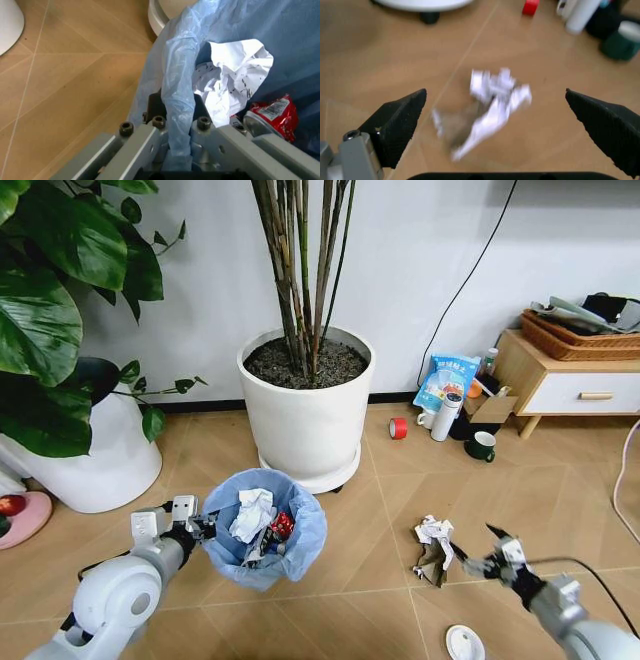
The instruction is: Pick up the trash bin and place the garbage on the floor into it.
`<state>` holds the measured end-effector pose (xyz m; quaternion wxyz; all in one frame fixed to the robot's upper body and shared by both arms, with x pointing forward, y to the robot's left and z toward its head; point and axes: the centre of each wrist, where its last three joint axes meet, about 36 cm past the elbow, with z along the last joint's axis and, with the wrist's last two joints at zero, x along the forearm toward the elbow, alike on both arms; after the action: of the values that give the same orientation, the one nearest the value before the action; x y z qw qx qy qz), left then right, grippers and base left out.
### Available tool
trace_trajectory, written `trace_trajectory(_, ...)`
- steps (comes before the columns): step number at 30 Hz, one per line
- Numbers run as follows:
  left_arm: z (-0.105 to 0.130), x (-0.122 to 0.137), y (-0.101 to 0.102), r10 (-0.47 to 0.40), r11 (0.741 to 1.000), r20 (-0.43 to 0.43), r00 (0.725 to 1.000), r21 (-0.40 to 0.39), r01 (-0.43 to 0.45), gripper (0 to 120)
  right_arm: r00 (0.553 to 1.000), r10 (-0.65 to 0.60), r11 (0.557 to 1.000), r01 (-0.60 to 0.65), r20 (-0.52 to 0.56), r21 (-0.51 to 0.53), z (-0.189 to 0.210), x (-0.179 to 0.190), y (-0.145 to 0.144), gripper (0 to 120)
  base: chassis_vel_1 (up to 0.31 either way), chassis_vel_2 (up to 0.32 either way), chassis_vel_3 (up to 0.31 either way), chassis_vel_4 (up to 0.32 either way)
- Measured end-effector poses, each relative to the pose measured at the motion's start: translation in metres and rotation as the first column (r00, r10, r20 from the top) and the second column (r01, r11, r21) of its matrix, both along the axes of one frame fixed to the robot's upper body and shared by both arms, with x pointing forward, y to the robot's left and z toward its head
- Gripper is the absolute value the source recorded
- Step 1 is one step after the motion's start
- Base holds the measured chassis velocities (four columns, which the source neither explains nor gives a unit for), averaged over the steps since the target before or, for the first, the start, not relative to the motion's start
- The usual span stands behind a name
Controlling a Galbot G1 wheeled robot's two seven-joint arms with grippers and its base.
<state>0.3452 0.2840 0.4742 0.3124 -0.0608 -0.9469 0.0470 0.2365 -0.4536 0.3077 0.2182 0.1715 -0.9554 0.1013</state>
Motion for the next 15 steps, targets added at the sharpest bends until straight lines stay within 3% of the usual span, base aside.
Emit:
trace_trajectory(7, -0.003, -0.001, -0.003, -0.014, 1.000, 0.000, 1.000, -0.013, 0.014, 0, 0.994, -0.026, 0.999, 0.021, -0.107, -0.042, -0.039, -0.051, -0.015, 100, 0.000, 0.000, 0.000, 0.000)
trace_trajectory(15, -0.005, -0.001, -0.004, -0.015, 1.000, -0.003, 1.000, -0.017, 0.015, 0, 0.985, -0.059, 0.997, 0.050, -0.160, -0.060, -0.063, -0.075, -0.025, 100, 0.000, 0.000, 0.000, 0.000)
